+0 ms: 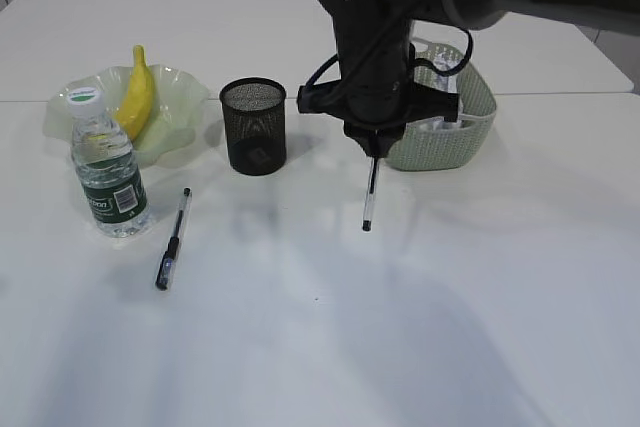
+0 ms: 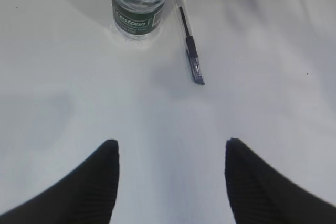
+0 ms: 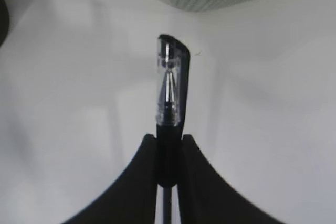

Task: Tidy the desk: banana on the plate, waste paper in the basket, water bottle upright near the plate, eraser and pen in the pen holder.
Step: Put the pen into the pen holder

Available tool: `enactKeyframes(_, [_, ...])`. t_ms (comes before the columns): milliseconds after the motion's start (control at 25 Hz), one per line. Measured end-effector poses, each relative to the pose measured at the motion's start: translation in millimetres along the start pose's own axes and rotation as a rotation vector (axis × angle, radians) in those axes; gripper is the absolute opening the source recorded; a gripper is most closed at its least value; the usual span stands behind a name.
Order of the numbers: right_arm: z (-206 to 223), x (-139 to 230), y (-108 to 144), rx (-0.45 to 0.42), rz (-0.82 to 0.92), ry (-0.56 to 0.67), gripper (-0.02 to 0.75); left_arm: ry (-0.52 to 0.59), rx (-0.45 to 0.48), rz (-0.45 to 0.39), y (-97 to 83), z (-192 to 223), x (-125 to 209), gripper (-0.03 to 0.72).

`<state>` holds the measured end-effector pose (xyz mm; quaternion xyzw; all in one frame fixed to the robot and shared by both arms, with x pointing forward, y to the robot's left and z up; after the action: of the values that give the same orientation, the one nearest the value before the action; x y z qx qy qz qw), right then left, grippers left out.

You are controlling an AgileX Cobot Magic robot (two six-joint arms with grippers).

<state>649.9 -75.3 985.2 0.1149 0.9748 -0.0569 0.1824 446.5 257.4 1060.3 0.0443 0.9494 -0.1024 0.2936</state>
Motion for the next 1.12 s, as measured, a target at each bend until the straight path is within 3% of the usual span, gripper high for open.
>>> enactKeyframes(440, [-15,-26,11,-0.104,-0.319,-0.251,0.049,0.0,0.0,0.0,0.0,0,0,0.454])
enactKeyframes(920, [-35,-49,43,-0.352,-0.412,-0.557,0.049,0.0,0.0,0.0,0.0,0,0,0.454])
enactKeyframes(1120, [-42,-58,48,-0.418,-0.42,-0.653,0.049,-0.002,0.0,0.0,0.0,0,0,0.454])
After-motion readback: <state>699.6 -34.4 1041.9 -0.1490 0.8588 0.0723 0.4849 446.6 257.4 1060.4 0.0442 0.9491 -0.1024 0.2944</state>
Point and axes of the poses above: a point on each arm's last joint axis where the gripper is mounted, z pointing out along that axis toward the gripper, y along the wrist's bending axis when the last joint is at zero, x = y × z, the point moved 2 cm from there along z, pointing out along that axis toward the gripper, and after that the axes turned 1 degree about z, right-handed, at the moved point
